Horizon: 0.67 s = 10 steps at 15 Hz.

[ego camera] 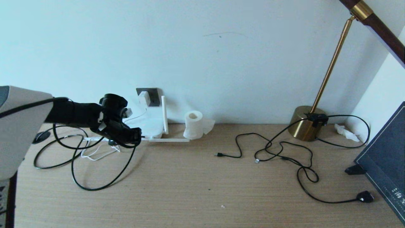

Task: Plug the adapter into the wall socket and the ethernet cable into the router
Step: Plug cable into router interface

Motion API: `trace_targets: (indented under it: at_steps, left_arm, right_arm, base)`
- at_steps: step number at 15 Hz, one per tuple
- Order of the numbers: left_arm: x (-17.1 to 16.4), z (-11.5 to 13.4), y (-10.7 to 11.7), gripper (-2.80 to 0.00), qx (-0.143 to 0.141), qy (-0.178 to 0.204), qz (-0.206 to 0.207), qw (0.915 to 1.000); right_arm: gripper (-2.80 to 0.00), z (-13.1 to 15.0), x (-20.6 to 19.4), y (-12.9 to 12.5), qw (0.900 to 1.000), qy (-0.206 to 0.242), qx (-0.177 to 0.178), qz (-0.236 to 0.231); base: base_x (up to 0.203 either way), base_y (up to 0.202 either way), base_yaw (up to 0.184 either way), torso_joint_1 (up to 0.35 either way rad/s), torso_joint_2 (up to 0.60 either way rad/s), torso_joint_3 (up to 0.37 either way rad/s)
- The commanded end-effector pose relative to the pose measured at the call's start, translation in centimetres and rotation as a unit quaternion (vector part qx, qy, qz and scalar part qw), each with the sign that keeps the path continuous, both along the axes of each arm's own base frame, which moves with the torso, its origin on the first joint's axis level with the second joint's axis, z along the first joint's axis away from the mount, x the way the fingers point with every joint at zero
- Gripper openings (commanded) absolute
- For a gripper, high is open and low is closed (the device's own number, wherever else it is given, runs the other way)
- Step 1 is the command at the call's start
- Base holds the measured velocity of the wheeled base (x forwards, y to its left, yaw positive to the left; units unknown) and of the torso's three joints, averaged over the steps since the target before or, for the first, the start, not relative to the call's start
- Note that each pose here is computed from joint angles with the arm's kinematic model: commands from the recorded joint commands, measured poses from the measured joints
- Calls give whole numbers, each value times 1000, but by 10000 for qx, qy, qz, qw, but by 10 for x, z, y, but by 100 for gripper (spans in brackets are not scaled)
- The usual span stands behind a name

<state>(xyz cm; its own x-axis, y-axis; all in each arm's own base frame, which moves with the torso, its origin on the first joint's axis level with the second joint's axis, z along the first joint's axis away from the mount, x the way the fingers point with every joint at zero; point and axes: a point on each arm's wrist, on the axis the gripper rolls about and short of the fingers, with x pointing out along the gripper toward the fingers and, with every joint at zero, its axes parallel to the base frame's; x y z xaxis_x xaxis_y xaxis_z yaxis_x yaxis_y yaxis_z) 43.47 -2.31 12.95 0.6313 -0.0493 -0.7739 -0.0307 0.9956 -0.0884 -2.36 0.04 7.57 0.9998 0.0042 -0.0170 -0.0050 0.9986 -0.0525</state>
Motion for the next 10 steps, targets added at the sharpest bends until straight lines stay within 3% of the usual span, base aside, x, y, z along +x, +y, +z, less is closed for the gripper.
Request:
trace_targets:
  at_steps: [1, 10]
  left_arm:
    - [-1, -6, 0, -280, 22, 169, -22, 9999]
    - [9, -8, -1, -280, 24, 91, -45, 9999]
  right_arm:
    - [0, 0, 0, 0, 10000, 9, -5, 2]
    - [0, 0, 0, 0, 10000, 7, -5, 2]
  base:
    - [0, 0, 0, 0, 0, 0]
    - [0, 0, 0, 0, 0, 0]
